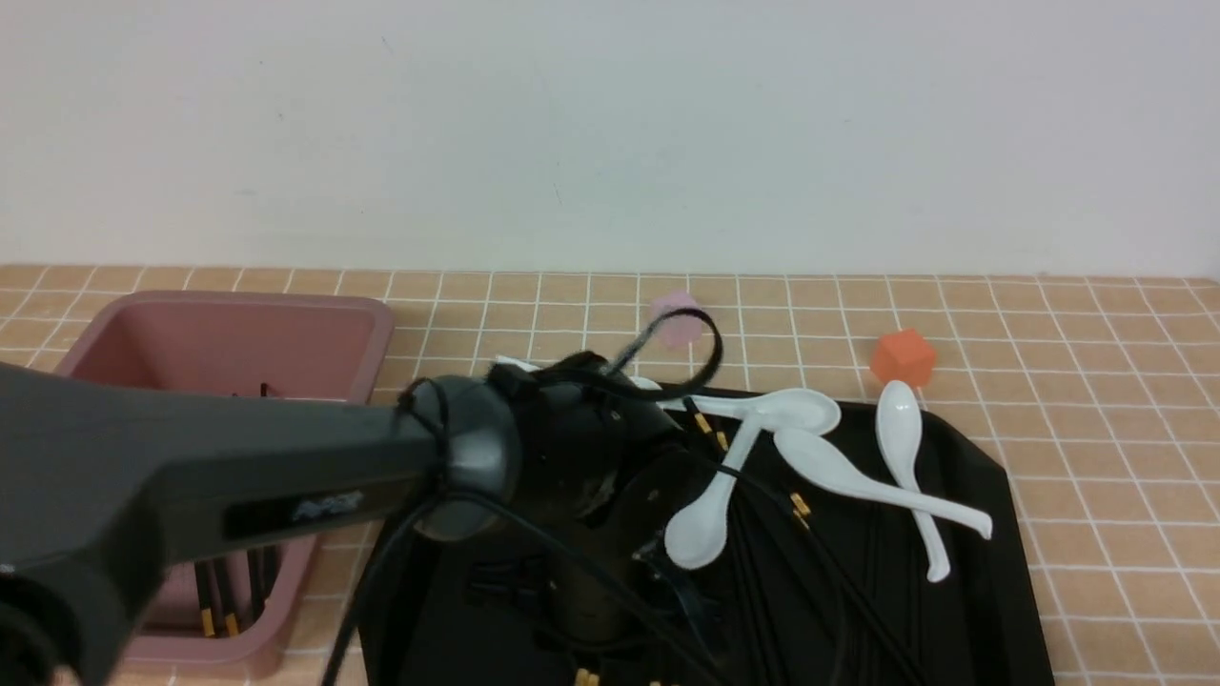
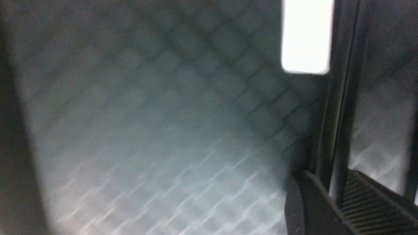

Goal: On brown tablecloth take chopsticks from black tray and put them in box.
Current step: 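Reach over to the black tray and grasp a pair of chopsticks with the left gripper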

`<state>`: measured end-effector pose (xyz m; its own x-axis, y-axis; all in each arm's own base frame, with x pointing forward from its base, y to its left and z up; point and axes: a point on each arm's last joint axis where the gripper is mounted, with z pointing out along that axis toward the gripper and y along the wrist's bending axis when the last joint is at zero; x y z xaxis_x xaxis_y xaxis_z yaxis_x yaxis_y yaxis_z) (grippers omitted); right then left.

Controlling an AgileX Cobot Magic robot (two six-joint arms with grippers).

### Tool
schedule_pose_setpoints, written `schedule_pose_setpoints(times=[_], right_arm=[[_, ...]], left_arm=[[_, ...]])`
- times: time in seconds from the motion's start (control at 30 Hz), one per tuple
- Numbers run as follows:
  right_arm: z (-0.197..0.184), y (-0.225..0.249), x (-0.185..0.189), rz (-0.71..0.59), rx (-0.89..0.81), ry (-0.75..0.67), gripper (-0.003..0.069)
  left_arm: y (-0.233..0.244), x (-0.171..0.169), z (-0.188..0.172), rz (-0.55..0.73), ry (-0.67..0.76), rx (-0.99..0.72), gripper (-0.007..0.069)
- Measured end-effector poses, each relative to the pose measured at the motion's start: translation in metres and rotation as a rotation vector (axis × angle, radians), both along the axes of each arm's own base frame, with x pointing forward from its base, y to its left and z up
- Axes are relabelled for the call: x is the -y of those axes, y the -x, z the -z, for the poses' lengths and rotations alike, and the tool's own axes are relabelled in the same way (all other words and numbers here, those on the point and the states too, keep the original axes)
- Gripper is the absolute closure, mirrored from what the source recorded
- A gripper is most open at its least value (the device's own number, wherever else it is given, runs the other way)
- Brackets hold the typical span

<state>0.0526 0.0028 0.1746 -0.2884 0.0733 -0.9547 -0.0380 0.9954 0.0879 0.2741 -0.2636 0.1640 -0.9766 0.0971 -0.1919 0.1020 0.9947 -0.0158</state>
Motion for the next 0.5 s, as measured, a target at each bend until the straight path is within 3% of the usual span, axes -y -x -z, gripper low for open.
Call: schedule_pose_setpoints(times=[0.3,0.5], right_arm=[[0.0,0.0,0.0,0.0,0.0,0.0,0.0419],[0.0,0.0,0.0,0.0,0.0,0.0,0.0419]], left_arm=[[0.013,-0.018,-0.107,-0.011,0.117,0.156,0.0504],[0.02,-0.053,-0.162,-0.071,0.159,0.247,0.0504]])
